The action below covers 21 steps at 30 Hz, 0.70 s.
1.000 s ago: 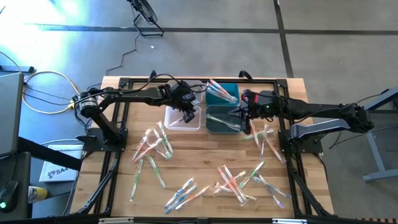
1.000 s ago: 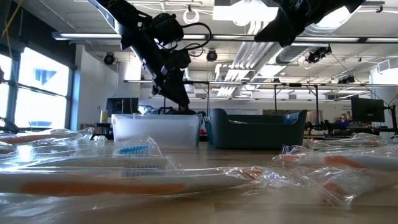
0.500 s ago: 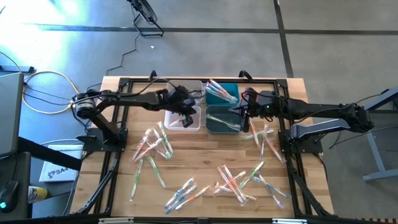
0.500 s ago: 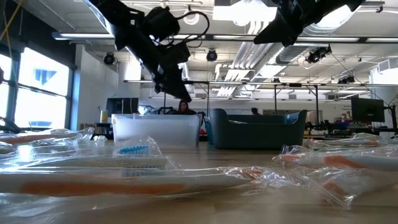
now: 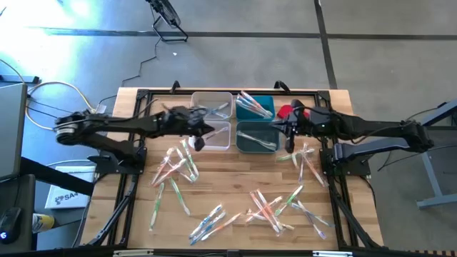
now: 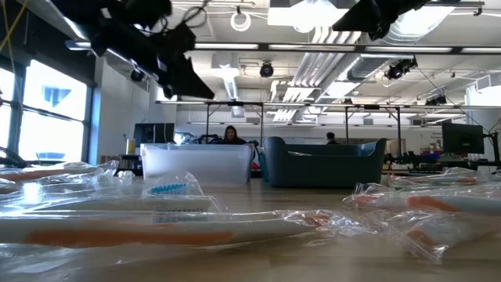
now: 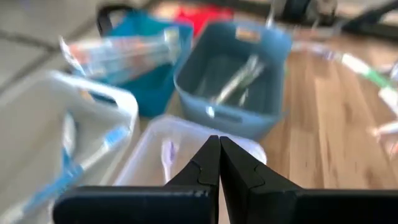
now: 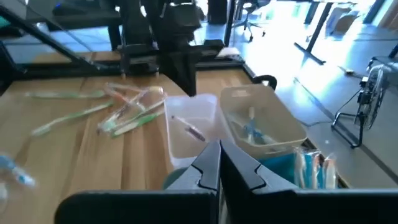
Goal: Pick & Place Toothbrushes
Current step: Put the blue toothbrush into the white bin
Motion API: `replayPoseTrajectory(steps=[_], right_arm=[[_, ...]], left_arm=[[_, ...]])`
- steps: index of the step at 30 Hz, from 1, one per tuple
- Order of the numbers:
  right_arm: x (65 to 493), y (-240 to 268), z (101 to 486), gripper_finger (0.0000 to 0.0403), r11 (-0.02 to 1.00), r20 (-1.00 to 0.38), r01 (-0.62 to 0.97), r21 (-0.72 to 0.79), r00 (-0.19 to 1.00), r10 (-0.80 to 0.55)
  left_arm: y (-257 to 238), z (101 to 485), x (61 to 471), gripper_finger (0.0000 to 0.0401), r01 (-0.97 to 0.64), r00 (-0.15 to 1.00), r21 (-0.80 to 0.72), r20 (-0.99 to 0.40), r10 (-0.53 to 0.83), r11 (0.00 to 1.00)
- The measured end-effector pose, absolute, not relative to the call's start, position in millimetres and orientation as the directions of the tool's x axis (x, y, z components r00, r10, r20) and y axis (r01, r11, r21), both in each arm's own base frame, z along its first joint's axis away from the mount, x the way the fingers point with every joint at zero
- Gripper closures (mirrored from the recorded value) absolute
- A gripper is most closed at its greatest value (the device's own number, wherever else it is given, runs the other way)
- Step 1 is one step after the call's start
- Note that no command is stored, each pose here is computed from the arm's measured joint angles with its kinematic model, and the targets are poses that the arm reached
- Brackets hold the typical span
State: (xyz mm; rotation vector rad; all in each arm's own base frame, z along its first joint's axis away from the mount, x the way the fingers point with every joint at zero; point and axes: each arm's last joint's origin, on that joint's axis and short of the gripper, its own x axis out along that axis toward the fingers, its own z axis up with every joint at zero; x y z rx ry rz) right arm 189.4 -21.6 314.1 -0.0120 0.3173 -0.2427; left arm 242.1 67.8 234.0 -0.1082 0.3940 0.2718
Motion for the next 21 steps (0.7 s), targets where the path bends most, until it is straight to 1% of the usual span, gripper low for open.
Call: replayPoseTrajectory(steps=[4, 8, 14, 18, 21], right_arm=[[181, -19, 315, 0.0401, 0.954, -0.267, 0.297, -0.038, 0.917, -0.296], [173, -16, 304, 0.0401, 0.930, -0.259, 0.369, -0.012, 0.897, -0.359], [161, -9, 288, 0.0401, 0.905, -0.206, 0.420, 0.070, 0.894, -0.399], [154, -4, 280, 0.0401, 0.881, -0.148, 0.454, 0.134, 0.888, -0.435], [151, 0, 274, 0.0401, 0.874, -0.110, 0.458, 0.165, 0.889, -0.445]], left_arm=[[61, 233, 217, 0.0400, -0.278, 0.919, -0.049, -0.304, 0.251, 0.959], [53, 226, 197, 0.0400, -0.267, 0.939, -0.049, -0.236, 0.249, 0.962], [40, 216, 169, 0.0400, -0.231, 0.962, -0.018, -0.155, 0.226, 0.973], [34, 210, 154, 0.0400, -0.208, 0.971, 0.026, -0.115, 0.210, 0.978], [32, 206, 143, 0.0400, -0.210, 0.974, 0.030, -0.077, 0.212, 0.977]])
